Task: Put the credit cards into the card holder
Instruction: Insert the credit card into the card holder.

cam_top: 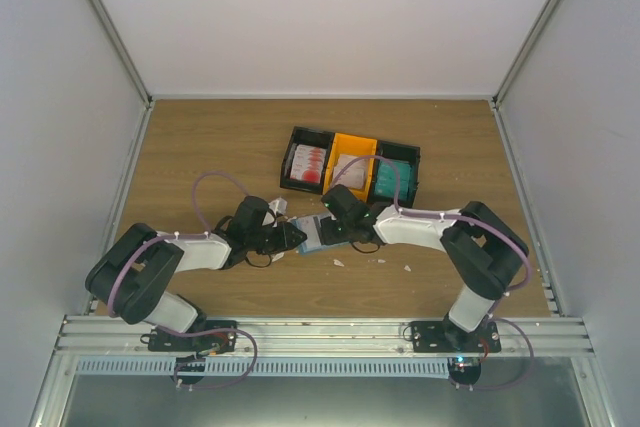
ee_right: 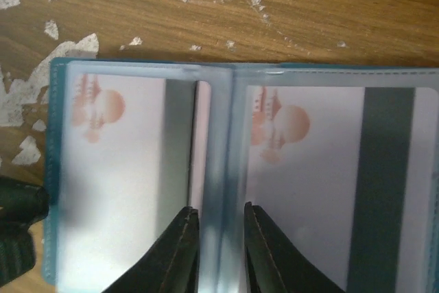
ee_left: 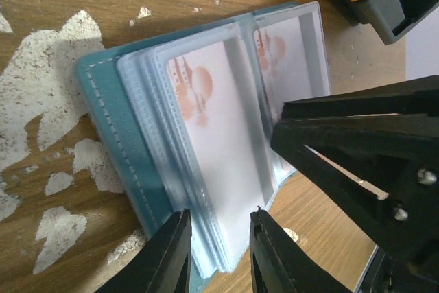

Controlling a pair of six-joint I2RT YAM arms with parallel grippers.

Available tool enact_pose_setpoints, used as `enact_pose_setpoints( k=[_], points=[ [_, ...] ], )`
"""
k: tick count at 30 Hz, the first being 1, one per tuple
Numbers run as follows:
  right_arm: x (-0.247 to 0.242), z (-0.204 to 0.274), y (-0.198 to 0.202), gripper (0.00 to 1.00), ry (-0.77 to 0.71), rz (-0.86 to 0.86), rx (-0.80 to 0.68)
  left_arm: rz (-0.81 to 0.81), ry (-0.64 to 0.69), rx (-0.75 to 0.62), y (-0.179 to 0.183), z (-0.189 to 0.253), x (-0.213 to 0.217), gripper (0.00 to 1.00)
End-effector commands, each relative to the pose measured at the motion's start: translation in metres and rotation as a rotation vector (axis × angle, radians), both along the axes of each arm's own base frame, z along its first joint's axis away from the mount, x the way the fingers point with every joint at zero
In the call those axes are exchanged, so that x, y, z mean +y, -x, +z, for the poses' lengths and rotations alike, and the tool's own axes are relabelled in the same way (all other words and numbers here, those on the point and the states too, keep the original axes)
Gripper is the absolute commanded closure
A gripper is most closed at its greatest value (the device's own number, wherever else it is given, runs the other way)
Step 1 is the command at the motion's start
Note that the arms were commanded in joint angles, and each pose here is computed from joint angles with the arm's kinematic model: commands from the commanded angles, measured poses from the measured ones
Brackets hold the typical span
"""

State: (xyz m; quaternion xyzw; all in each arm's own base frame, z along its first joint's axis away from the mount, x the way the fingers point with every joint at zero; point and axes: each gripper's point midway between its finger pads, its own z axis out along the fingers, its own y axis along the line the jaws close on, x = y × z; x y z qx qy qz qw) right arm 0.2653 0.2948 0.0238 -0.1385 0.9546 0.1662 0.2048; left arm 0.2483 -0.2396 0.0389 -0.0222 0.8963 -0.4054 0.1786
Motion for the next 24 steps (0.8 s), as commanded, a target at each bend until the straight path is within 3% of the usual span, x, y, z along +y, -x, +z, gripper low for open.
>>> enact_pose_setpoints(
  k=[1, 12, 24],
  points=[
    [-0.01, 0.013, 0.007, 0.77, 0.049, 0.031, -0.009, 0.001, 0.025, -0.047, -0.012, 0.013, -0.006, 0.73],
    [0.007, -0.003, 0.022, 0.76, 0.027, 0.144, 0.074, -0.003, 0.032, -0.033, -0.012, 0.01, -0.008, 0.74],
    [-0.009, -0.027, 0.025, 0.97, 0.126, 0.105, 0.127, -0.006, 0.036, -0.033, -0.012, 0.01, -0.009, 0.74]
  ],
)
